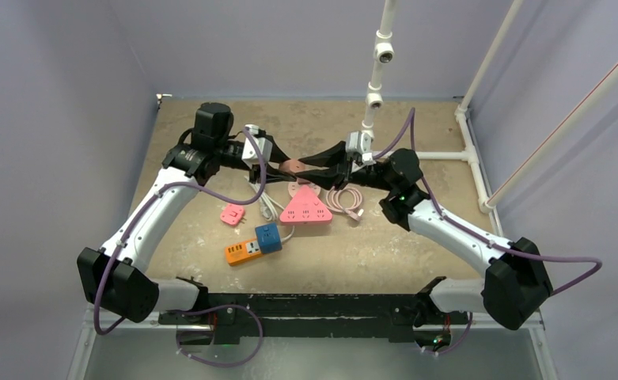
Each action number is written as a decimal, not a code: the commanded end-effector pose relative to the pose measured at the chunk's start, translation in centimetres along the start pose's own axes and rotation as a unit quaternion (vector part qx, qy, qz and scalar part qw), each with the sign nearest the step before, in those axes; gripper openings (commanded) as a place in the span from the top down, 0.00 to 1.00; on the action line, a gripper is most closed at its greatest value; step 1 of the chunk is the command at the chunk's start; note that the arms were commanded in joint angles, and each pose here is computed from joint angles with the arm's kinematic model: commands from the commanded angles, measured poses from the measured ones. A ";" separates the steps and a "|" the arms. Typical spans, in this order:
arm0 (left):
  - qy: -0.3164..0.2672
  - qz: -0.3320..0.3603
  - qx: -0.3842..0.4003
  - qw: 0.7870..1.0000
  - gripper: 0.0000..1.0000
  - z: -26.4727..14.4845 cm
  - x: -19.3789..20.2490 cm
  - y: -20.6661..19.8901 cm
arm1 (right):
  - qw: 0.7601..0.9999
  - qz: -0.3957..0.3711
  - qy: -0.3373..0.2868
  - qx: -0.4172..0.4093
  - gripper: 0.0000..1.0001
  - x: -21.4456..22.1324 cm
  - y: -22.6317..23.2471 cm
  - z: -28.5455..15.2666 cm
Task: Insert the plug
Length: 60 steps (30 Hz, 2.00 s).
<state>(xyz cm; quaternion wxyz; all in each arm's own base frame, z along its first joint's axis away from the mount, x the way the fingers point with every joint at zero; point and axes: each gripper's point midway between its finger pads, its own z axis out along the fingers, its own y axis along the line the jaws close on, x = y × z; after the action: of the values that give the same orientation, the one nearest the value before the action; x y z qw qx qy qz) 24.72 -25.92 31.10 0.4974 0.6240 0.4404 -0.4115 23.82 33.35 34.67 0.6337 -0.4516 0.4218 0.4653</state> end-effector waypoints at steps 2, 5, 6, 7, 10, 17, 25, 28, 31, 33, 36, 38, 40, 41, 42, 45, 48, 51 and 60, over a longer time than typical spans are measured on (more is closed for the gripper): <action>-0.022 0.012 -0.003 1.000 0.99 0.2 -1.8 0.4 | 0.999 -0.008 -0.024 -0.031 0.78 -1.6 0.5 0.7; -0.031 0.005 -0.008 0.999 0.96 0.2 -2.5 0.6 | 1.000 0.005 -0.011 -0.017 0.74 -0.5 -0.2 1.0; -0.034 0.004 -0.010 0.999 0.96 0.2 -2.7 0.7 | 1.000 0.005 -0.011 -0.013 0.66 -0.5 -0.3 1.0; -0.037 0.002 -0.011 0.999 0.96 0.2 -2.9 0.8 | 1.000 0.003 -0.015 -0.009 0.60 -0.8 -0.3 0.9; -0.041 0.003 -0.013 0.999 0.98 0.3 -3.3 0.7 | 0.999 -0.009 -0.031 0.007 0.55 -2.0 -0.5 0.6; -0.044 -0.006 -0.012 0.999 0.99 0.4 -3.3 0.5 | 0.999 -0.012 -0.045 -0.005 0.77 -2.9 -0.2 0.8; 0.001 -0.044 -0.034 0.998 0.18 0.3 0.0 0.2 | 0.999 -0.019 0.003 0.028 1.00 -1.7 -2.0 0.6; 0.029 -0.071 -0.064 0.995 0.03 -0.3 1.8 0.7 | 0.996 -0.043 0.065 0.047 1.00 0.3 -3.3 0.3; 0.022 -0.125 -0.097 0.987 0.01 -1.6 2.6 1.5 | 0.989 -0.051 0.115 0.080 1.00 1.5 -4.8 -0.3; 0.013 -0.153 -0.105 0.983 0.01 -2.6 2.9 1.5 | 0.983 -0.074 0.147 0.085 1.00 1.8 -5.9 -0.4; 0.031 -0.148 -0.113 0.982 0.01 -3.3 3.5 0.9 | 0.971 -0.089 0.207 0.080 1.00 3.8 -6.9 -0.6; 0.036 -0.150 -0.126 0.980 0.01 -3.8 3.7 0.9 | 0.959 -0.083 0.263 0.070 1.00 6.6 -7.3 -1.4; 0.048 -0.153 -0.138 0.977 0.01 -4.2 4.4 1.2 | 0.951 -0.062 0.298 0.058 1.00 9.3 -6.9 -2.0; 0.059 -0.149 -0.139 0.977 0.01 -4.4 5.1 1.1 | 0.948 -0.054 0.309 0.047 1.00 10.4 -6.5 -2.3; 0.070 -0.147 -0.143 0.976 0.01 -4.5 5.7 1.2 | 0.946 -0.050 0.318 0.043 1.00 11.2 -6.2 -2.6; 0.093 -0.150 -0.155 0.972 0.01 -4.9 7.6 1.7 | 0.940 -0.050 0.335 0.038 1.00 12.3 -5.7 -3.2; 0.110 -0.145 -0.137 0.974 0.04 -4.7 9.3 1.1 | 0.938 -0.057 0.342 0.025 1.00 13.0 -5.2 -3.6; 0.131 -0.144 -0.122 0.973 0.06 -4.6 11.4 0.5 | 0.934 -0.049 0.354 0.013 1.00 14.7 -4.5 -4.1; 0.140 -0.165 -0.093 0.972 0.11 -4.1 13.5 0.7 | 0.933 -0.015 0.352 -0.075 1.00 18.2 -0.5 -4.3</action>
<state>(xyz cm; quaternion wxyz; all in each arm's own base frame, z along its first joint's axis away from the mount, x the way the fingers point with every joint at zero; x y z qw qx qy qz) 29.15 -19.88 18.23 0.4012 0.5288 0.6613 -0.3495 29.39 31.89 17.39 0.4318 -0.6114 0.6097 0.2608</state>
